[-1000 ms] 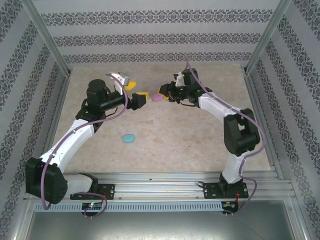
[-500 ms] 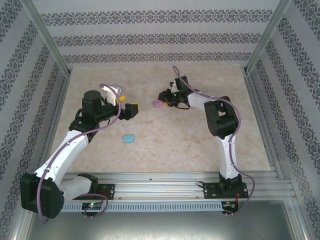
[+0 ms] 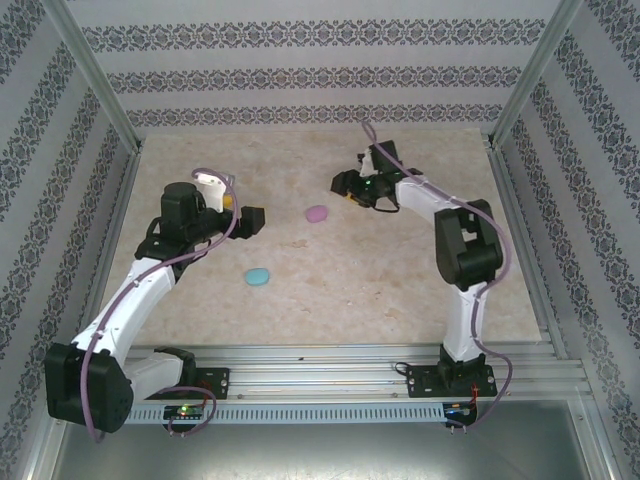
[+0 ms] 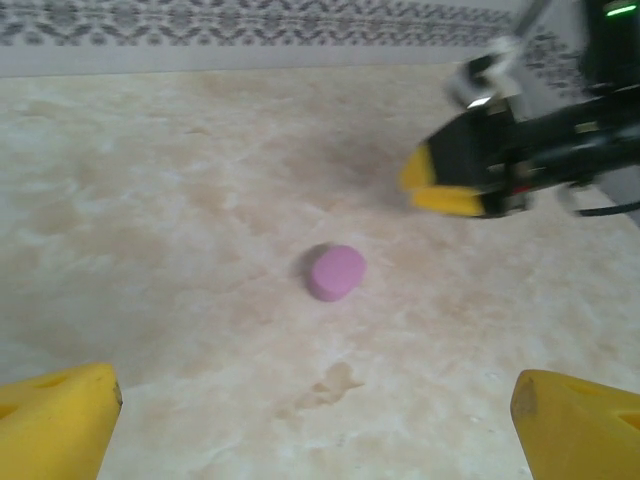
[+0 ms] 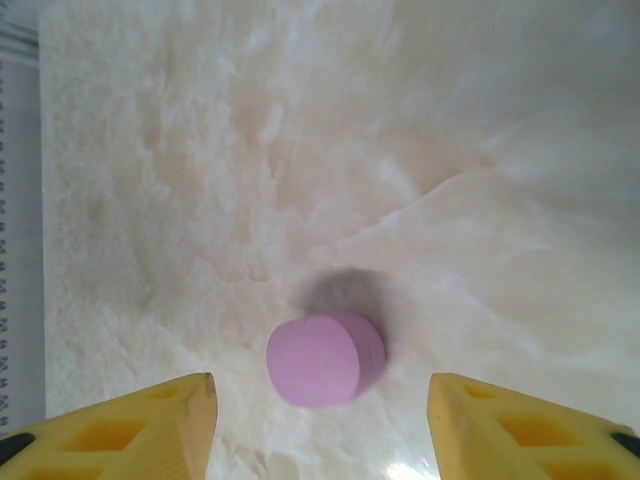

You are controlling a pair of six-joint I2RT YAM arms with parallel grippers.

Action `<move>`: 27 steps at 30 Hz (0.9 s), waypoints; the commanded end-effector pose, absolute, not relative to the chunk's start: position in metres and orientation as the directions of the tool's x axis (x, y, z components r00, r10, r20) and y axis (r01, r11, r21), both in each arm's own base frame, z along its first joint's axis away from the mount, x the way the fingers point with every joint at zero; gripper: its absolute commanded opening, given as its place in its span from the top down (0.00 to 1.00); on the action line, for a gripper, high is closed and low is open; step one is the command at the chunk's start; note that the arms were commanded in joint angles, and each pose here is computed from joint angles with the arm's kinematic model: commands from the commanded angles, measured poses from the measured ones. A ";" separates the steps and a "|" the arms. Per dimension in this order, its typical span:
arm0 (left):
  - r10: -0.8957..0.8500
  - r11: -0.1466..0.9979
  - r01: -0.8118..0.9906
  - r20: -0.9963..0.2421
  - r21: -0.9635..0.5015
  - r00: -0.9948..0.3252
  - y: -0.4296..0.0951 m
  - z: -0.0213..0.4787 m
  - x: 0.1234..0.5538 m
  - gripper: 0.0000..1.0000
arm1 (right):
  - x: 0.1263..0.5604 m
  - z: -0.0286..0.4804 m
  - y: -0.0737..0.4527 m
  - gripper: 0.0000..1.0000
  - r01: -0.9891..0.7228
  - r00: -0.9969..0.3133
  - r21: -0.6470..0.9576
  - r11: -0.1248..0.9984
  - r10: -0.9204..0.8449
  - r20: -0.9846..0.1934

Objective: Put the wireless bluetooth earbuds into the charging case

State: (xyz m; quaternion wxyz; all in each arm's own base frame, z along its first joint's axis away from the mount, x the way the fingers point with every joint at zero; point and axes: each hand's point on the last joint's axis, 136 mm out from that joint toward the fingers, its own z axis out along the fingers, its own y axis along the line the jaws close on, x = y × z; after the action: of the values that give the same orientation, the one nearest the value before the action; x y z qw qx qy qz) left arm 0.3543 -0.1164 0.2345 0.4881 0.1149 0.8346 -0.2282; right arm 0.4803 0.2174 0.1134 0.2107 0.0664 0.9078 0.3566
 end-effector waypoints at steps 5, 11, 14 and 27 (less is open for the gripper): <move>-0.012 0.981 0.167 -0.894 -0.096 -0.447 -0.043 0.205 0.381 0.00 | 0.444 0.161 0.122 0.02 -0.062 -0.786 0.424 0.904 0.217 -0.579; -0.009 0.998 0.052 -0.923 -0.031 -0.385 -0.007 0.169 0.392 0.00 | 0.414 0.175 0.025 0.02 0.120 -0.610 0.316 0.941 0.321 -0.724; -0.006 1.000 0.002 -0.916 -0.008 -0.401 0.006 0.145 0.395 0.00 | 0.397 0.174 -0.012 0.02 0.189 -0.518 0.221 0.957 0.289 -0.805; -0.046 0.998 -0.061 -0.960 -0.030 -0.276 0.018 0.093 0.387 0.00 | 0.387 0.127 -0.028 0.02 0.115 -0.304 0.118 0.986 0.148 -0.941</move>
State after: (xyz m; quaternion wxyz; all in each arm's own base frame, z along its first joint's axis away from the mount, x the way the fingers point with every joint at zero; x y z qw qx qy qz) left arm 0.3730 0.0095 0.0482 0.5181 -0.0218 0.8550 -0.0023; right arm 0.3738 -0.0258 0.1016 0.5152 0.1019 0.8507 0.0222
